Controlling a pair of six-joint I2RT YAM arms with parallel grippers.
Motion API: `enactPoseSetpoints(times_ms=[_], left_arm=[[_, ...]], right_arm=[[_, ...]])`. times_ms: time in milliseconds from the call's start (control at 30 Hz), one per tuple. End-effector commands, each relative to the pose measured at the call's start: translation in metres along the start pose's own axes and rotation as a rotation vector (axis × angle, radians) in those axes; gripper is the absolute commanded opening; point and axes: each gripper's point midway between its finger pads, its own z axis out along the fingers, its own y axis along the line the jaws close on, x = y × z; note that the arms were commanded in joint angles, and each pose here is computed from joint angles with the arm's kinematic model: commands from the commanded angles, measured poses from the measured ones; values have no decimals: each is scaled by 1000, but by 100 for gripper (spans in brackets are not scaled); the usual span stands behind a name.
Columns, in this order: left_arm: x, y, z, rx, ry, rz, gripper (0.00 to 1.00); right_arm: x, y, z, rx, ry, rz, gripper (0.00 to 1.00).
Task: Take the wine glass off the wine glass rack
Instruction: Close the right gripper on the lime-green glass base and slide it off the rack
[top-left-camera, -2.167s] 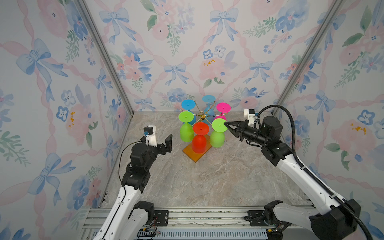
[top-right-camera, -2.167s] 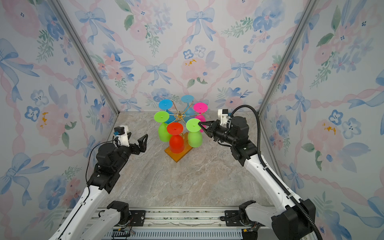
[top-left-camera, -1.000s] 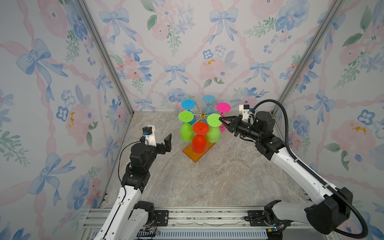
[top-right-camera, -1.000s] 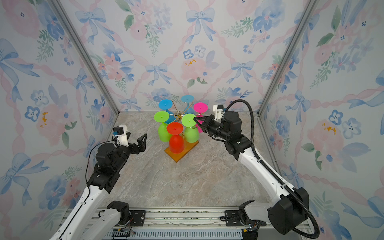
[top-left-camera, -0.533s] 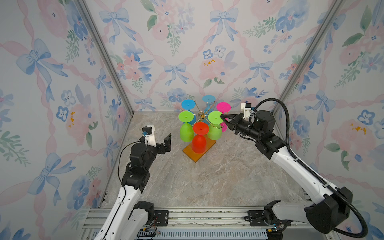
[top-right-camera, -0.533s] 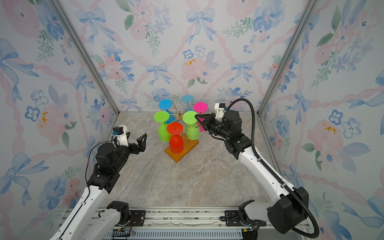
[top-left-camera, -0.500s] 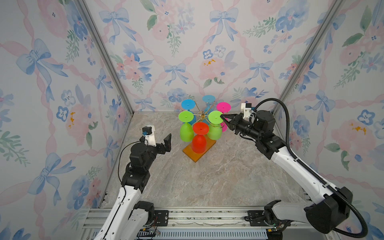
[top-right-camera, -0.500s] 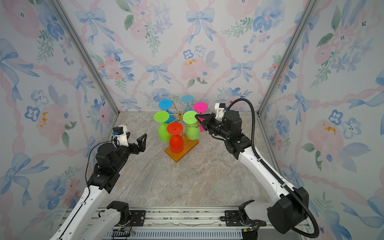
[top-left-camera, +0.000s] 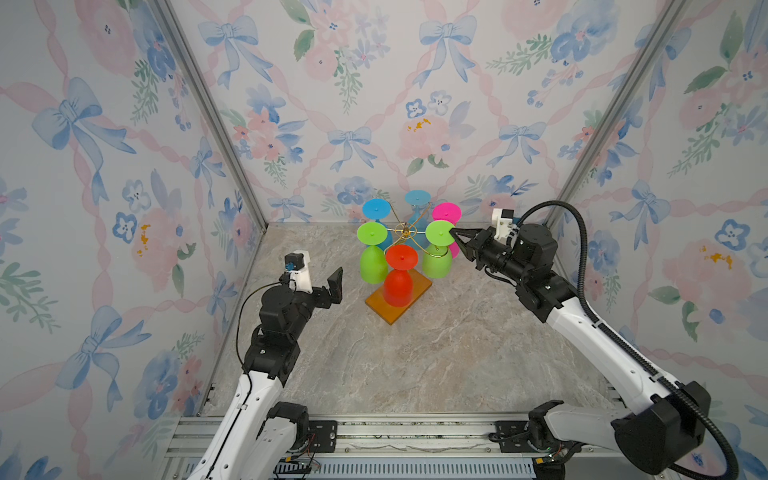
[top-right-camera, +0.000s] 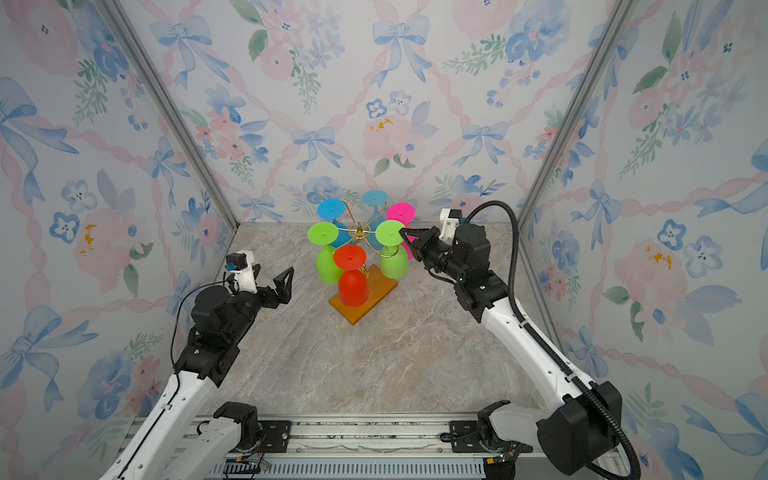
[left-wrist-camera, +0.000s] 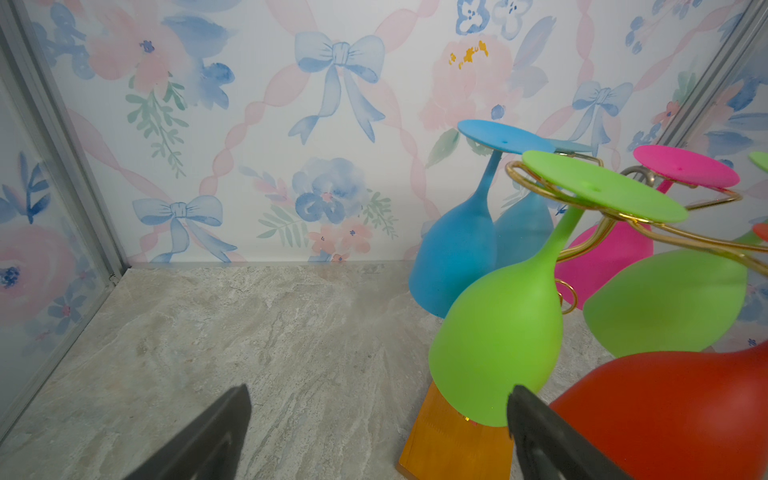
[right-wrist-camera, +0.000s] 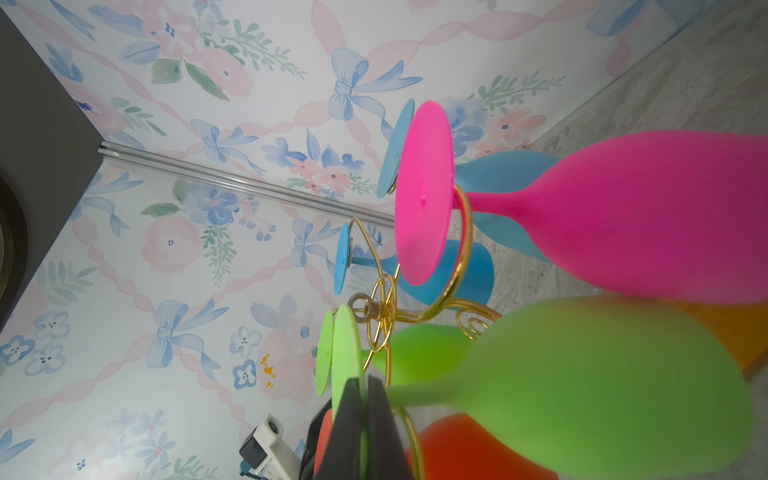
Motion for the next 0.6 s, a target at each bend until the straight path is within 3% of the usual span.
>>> enactPoseSetpoints(times_ms=[0, 567], left_arm=[[-1, 1, 0, 1, -15, -17, 98], [-4, 1, -7, -1, -25, -14, 98]], right_arm=[[-6, 13, -16, -42, -38, -10, 0], [-8, 7, -57, -10, -78, -7, 0]])
